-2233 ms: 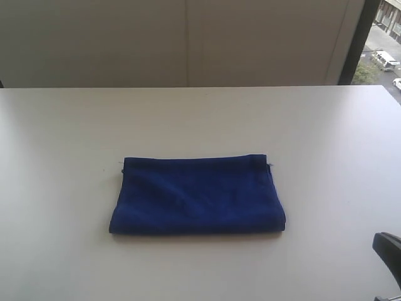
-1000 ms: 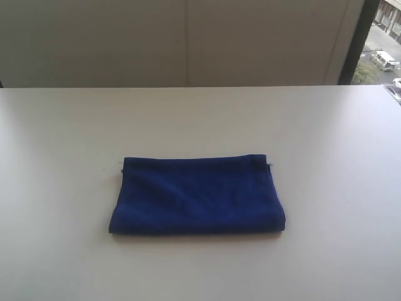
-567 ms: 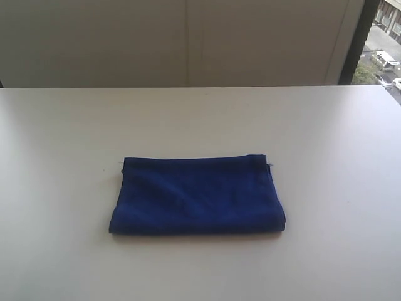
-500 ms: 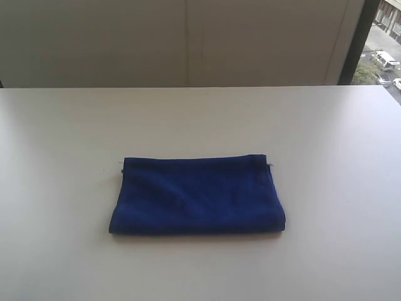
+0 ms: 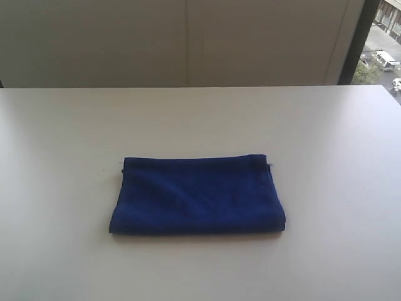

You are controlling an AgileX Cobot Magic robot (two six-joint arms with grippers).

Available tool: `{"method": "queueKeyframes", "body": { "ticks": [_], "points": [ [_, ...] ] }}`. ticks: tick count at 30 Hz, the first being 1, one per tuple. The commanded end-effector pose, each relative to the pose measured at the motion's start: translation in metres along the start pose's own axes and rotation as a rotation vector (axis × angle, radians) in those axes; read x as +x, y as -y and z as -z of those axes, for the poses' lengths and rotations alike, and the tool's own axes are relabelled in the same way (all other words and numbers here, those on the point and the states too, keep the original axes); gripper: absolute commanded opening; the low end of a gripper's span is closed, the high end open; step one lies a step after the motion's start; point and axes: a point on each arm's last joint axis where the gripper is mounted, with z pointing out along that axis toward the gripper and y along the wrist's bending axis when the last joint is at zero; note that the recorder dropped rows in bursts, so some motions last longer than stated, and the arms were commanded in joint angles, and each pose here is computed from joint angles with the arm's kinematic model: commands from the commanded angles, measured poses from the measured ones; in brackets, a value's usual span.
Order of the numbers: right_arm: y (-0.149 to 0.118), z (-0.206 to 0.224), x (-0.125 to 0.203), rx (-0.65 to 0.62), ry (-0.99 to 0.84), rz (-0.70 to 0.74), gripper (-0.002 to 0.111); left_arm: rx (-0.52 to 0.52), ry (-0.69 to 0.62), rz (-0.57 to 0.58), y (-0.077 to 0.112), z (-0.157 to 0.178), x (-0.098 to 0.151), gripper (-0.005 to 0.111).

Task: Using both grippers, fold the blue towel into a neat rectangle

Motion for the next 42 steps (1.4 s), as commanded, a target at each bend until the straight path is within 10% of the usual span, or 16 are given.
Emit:
{"method": "queueKeyframes", "body": {
  "ticks": [1, 42],
  "points": [
    [0.0005, 0.0002, 0.0037, 0.002, -0.030, 0.235, 0.000, -0.003, 0.001, -0.010, -0.0002, 0.0001, 0.0005, 0.000],
    [-0.0051, 0.0005, 0.0036, -0.095, -0.030, 0.047, 0.000, -0.003, 0.001, -0.010, -0.0002, 0.0001, 0.0005, 0.000]
  ]
}}
